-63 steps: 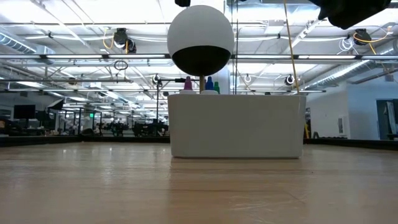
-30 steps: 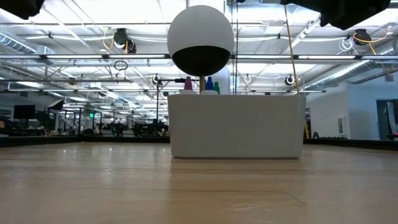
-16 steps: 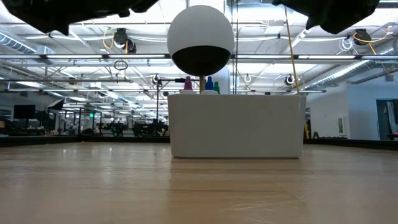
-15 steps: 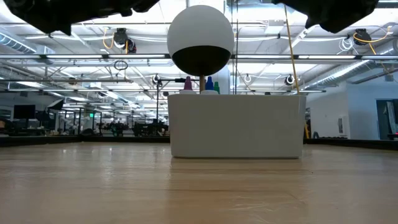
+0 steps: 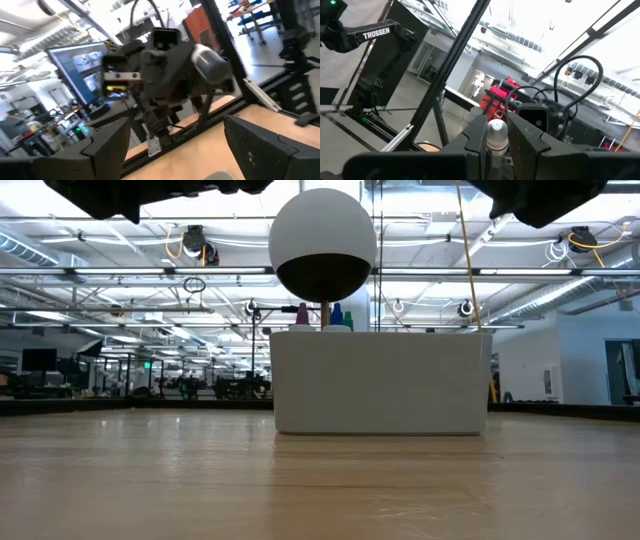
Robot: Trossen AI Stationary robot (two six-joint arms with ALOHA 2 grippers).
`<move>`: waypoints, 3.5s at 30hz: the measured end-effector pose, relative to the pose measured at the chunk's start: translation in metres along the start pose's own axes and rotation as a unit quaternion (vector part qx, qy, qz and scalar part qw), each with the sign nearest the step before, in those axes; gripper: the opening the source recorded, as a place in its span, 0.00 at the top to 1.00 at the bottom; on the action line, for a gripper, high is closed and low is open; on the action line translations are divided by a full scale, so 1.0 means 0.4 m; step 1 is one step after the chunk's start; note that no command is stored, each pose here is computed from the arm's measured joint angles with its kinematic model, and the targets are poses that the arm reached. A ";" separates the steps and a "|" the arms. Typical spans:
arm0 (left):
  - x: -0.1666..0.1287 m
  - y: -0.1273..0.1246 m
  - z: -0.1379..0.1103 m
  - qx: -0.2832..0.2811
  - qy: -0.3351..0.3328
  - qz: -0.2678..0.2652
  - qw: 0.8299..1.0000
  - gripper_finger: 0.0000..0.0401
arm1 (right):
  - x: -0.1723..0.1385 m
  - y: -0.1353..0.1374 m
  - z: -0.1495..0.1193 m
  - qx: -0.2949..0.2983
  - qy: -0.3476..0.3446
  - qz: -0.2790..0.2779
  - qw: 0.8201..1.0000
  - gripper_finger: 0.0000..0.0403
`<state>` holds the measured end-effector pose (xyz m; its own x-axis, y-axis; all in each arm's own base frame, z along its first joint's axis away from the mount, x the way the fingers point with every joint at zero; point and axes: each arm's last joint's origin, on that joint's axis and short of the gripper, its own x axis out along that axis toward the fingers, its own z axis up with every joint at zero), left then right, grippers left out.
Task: Pick & Place food coloring
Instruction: Put the small blue food coloring bottle into the gray bin
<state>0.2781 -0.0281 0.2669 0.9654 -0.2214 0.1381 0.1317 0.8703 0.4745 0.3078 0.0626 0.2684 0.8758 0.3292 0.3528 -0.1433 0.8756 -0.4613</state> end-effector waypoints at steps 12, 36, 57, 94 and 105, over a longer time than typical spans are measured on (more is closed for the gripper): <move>0.002 -0.019 0.019 -0.002 -0.043 -0.045 0.998 0.20 | -0.001 -0.003 -0.008 -0.033 0.013 0.001 0.999 0.87; 0.106 0.010 0.034 -0.075 -0.023 -0.070 0.994 0.26 | -0.004 -0.010 -0.017 -0.134 0.006 0.034 0.990 0.88; 0.107 0.003 0.028 -0.079 -0.010 -0.100 0.992 0.71 | -0.004 -0.011 -0.015 -0.148 0.003 0.029 0.989 0.89; 0.085 -0.004 0.073 -0.057 -0.038 -0.140 0.988 0.69 | 0.007 0.062 0.028 -0.224 0.017 0.002 0.974 0.89; 0.085 -0.007 0.073 -0.036 -0.039 -0.141 0.989 0.58 | 0.007 0.058 0.029 -0.224 0.012 -0.002 0.974 0.89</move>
<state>0.3040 -0.0511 0.2956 0.8677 -0.4911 0.0764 0.4122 0.7971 0.4414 0.3015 0.0880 0.2682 0.8872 0.3127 0.3393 0.0718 0.6329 -0.7709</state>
